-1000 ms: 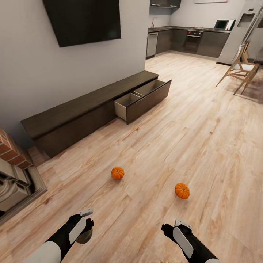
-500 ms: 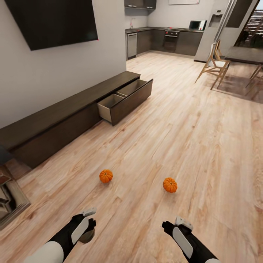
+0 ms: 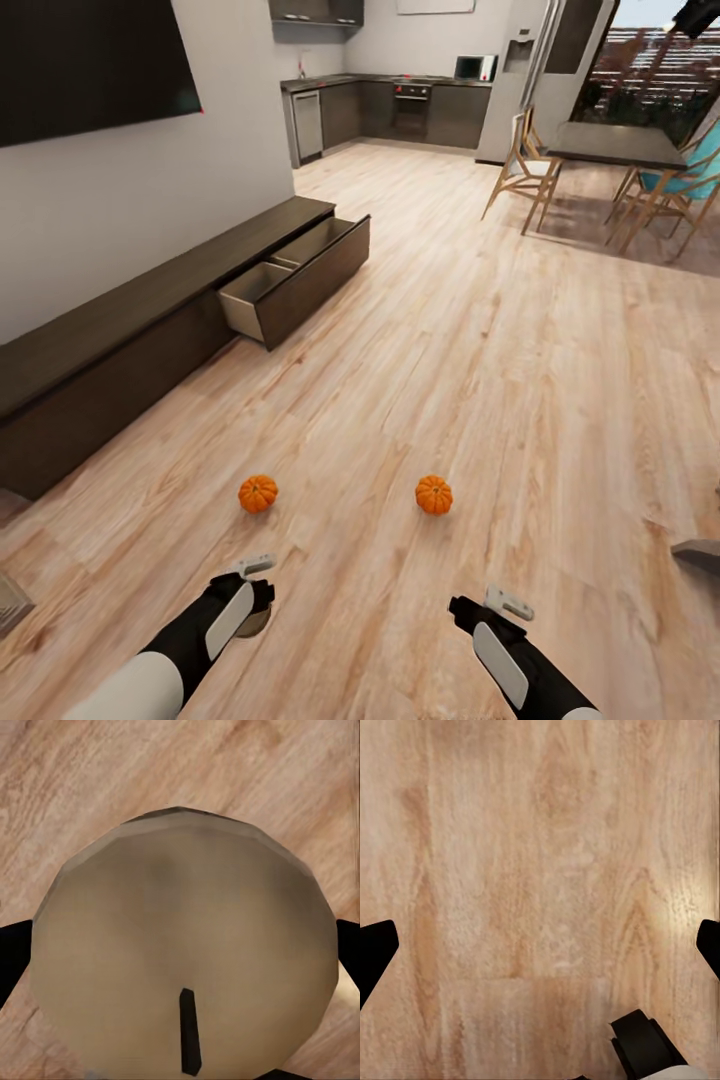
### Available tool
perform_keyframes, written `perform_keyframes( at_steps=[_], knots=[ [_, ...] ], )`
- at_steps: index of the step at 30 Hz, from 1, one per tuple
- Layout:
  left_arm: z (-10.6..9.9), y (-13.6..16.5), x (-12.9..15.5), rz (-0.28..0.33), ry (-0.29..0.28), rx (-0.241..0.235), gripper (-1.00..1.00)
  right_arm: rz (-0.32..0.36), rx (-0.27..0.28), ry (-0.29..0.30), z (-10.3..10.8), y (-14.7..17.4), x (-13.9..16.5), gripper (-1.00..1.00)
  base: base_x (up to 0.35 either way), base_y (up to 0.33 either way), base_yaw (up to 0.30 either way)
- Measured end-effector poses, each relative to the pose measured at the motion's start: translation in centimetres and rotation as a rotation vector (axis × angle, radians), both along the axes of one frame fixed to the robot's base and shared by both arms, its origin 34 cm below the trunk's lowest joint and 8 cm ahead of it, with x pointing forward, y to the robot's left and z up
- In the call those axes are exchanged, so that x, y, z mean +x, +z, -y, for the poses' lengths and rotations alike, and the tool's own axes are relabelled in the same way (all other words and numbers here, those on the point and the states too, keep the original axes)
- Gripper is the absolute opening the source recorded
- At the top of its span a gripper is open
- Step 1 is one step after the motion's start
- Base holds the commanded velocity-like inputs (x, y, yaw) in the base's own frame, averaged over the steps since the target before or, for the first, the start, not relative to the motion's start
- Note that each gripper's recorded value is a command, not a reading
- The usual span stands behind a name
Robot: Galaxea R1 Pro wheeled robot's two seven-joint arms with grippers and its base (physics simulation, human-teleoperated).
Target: Place each of the two pumpkins and all three candles from the living room inside a cabinet in the living room (use any cabinet), then make sure every cabinet is closed, and position the cauldron so it is next to a table in the living room.
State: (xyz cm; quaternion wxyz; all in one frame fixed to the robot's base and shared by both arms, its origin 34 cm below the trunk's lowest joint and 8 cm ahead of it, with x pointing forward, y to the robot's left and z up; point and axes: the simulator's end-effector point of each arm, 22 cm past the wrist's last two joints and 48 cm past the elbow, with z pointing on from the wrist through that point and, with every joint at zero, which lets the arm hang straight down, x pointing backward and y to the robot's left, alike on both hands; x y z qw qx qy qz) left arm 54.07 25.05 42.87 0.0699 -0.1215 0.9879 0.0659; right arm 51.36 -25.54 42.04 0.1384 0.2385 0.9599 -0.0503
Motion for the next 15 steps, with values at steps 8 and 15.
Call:
perform_keyframes(
  at_steps=[8,15],
  knots=[
    [0.7,0.2,0.2,0.008,-0.05,0.008,-1.0,0.039,-0.028,-0.016,1.8,0.4,0.8,1.0,0.0,0.0,-0.284],
    [3.1,1.9,3.2,0.078,-0.084,-0.028,-1.0,0.019,-0.027,-0.007,2.1,0.5,0.7,1.0,0.0,0.0,-0.284]
  ],
)
